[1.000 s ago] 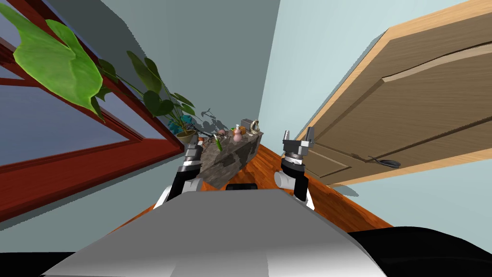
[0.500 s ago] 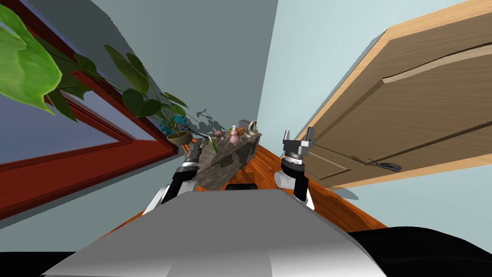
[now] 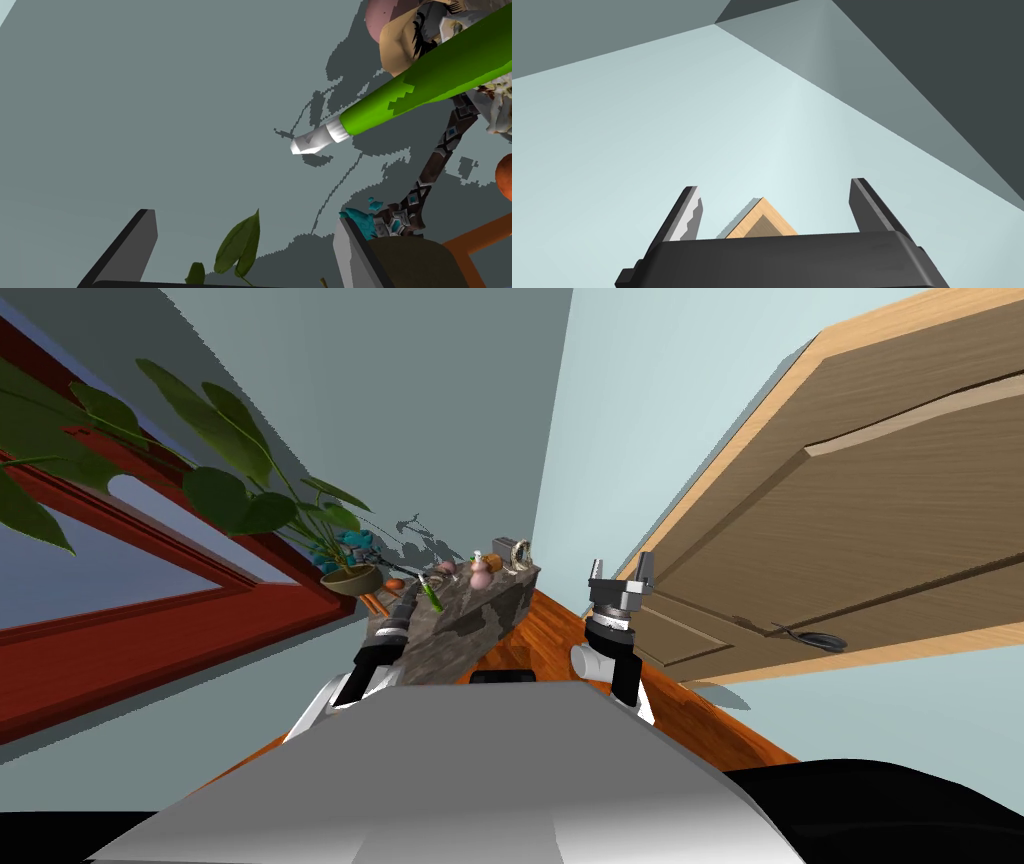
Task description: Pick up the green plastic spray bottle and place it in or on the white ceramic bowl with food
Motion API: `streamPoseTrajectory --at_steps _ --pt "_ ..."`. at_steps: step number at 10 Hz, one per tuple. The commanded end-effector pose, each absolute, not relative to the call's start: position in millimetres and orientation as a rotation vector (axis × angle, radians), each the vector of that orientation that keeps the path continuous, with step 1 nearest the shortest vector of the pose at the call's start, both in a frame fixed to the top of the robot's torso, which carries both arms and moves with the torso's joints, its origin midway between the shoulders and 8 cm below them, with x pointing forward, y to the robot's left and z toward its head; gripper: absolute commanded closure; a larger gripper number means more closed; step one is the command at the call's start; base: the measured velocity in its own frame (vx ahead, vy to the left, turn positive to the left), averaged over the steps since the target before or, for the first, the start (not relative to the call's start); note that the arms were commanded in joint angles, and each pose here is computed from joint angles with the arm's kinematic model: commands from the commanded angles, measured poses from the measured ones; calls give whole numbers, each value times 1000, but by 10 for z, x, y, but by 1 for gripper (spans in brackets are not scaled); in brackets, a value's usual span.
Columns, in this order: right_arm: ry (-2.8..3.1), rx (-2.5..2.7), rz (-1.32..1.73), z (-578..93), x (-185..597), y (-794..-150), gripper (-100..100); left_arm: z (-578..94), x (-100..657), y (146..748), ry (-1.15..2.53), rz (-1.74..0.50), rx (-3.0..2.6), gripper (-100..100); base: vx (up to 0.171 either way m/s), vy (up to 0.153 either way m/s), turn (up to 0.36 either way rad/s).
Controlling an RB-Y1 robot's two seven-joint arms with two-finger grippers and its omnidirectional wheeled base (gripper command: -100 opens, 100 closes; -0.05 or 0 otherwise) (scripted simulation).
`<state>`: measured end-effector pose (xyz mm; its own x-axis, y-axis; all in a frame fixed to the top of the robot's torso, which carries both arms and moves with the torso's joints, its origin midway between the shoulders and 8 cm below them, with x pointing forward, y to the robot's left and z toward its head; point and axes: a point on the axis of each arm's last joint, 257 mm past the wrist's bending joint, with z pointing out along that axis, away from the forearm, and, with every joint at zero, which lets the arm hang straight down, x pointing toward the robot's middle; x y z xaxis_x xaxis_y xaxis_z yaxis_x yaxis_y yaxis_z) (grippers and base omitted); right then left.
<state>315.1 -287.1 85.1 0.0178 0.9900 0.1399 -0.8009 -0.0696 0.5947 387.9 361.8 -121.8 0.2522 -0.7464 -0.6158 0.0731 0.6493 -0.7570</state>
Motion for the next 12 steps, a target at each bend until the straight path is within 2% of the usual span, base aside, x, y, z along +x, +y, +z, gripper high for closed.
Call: streamPoseTrajectory --at_steps 1,12 --pt "393 615 1536 851 3151 -2871 0 -1328 3868 3743 1235 -560 -696 -100 66 -90 3" --pt "393 615 1536 851 3151 -2871 0 -2070 3616 4821 1508 -92 -699 -100 71 -95 0"
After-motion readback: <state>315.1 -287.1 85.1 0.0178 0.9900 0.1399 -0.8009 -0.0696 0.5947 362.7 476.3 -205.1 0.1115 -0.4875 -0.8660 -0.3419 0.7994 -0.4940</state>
